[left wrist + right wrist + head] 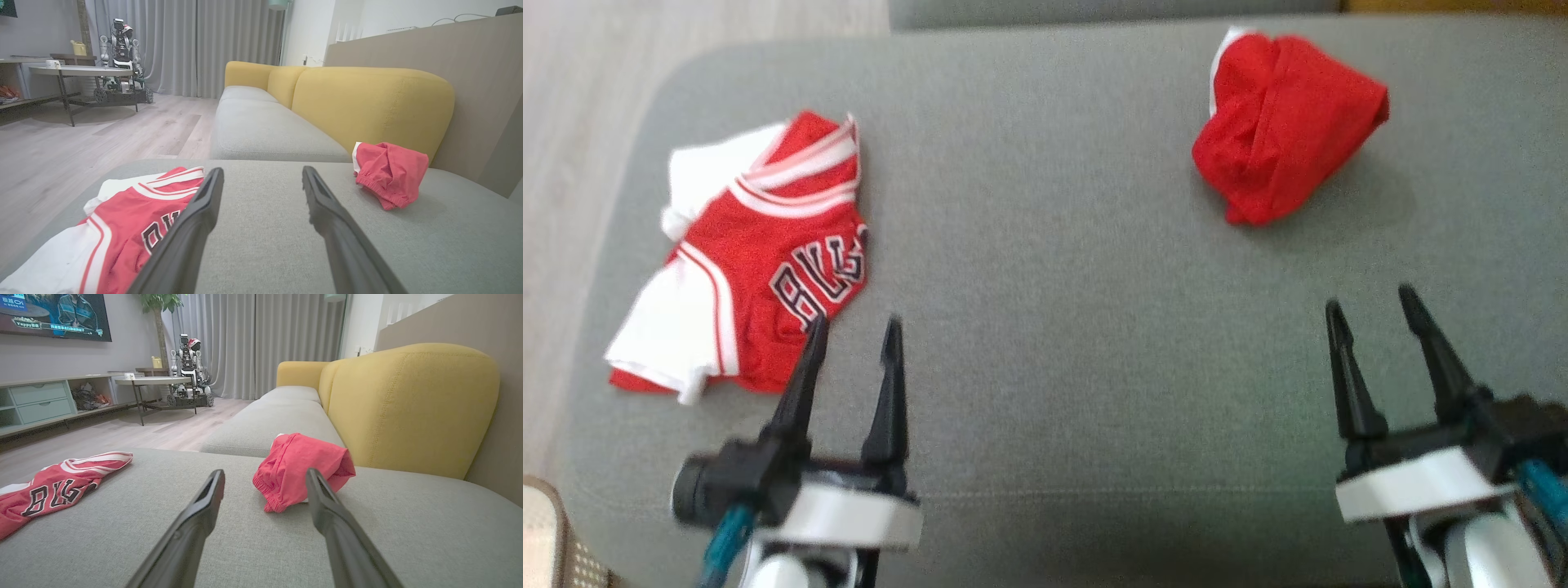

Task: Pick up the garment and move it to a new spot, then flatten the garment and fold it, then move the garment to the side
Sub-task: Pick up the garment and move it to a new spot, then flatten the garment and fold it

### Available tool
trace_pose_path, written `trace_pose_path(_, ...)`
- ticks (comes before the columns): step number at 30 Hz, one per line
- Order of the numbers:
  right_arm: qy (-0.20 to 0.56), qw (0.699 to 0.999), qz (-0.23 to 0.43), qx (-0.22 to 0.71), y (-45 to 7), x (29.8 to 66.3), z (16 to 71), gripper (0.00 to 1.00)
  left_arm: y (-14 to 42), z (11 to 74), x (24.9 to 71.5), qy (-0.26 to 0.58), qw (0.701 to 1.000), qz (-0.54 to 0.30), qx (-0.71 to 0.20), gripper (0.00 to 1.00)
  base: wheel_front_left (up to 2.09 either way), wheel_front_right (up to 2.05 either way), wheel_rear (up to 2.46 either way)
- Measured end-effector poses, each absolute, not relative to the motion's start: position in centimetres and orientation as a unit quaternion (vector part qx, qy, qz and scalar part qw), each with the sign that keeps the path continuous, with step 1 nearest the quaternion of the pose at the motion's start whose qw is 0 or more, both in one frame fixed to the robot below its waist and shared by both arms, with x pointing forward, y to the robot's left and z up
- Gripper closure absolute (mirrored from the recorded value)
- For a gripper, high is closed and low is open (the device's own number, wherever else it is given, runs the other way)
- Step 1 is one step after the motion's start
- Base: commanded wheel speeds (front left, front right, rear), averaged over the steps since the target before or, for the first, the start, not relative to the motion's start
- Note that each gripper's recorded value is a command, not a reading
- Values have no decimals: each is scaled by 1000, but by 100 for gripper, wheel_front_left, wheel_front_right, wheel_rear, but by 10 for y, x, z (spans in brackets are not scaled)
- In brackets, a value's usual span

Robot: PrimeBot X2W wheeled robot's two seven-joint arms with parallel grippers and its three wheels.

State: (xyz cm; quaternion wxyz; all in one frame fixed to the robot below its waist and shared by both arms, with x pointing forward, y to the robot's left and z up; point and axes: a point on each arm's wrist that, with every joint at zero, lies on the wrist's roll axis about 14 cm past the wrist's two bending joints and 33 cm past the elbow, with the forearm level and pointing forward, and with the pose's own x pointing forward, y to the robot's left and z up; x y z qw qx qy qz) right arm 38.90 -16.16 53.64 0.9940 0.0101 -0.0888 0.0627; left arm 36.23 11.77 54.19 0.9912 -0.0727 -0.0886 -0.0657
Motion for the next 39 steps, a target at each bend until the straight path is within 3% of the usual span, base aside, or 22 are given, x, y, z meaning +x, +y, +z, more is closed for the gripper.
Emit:
trace_pose_path(7,-106,993,58,9,-164,366,549,0,130,539,326,-85,993,-44,-73,0,0,0,0)
trace_pose_path(39,-99,993,54,11,-166,367,544,0,122,533,328,-78,995,-56,-36,0,0,0,0)
